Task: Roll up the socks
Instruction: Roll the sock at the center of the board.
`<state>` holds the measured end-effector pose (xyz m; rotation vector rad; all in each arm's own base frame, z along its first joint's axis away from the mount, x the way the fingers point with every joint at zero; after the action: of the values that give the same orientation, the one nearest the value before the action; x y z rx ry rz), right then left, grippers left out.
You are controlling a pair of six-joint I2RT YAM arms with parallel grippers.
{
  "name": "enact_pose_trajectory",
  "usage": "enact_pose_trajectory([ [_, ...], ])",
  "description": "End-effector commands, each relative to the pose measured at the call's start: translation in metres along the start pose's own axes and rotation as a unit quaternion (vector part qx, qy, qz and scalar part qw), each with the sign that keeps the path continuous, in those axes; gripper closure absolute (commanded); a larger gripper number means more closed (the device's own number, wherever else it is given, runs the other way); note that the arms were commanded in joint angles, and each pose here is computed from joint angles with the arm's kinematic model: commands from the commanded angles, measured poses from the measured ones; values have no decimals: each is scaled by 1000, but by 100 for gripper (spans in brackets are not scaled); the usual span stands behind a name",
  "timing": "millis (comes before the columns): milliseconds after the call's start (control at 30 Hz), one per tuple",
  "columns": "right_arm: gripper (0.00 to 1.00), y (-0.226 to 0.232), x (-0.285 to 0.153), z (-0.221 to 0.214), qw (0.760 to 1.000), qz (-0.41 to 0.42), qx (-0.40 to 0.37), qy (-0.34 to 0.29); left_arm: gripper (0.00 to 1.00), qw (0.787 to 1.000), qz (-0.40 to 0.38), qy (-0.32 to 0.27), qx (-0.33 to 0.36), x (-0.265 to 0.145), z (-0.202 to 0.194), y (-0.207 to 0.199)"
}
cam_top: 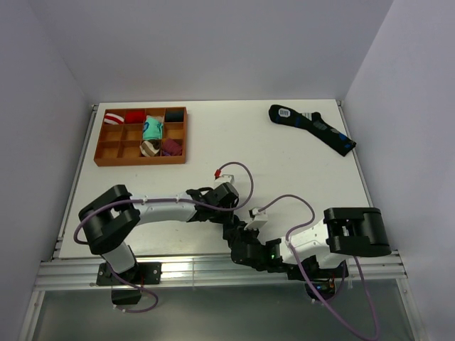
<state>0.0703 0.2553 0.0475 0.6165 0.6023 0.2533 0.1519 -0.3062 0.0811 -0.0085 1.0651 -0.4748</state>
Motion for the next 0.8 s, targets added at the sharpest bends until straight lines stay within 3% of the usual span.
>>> enact_pose_trajectory([
  [0, 74, -60, -10, -23, 990, -81, -65, 92, 56, 999, 36, 10, -15, -4, -9, 17],
  [767, 76, -75, -11, -29, 987, -109, -48, 112, 45, 997, 2, -47, -56, -27, -2, 23],
])
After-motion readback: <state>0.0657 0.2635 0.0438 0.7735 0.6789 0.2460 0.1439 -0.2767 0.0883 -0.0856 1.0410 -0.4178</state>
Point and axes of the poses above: each gripper's point midway between its finger pads, its own x axis out along the fingers, its own y axis along the line the jaws close on, z = x × y, the point moved 7 cm from there along -x, back along the fingers, and after that the axes turned 9 degrees about x, right-handed, at the moved point
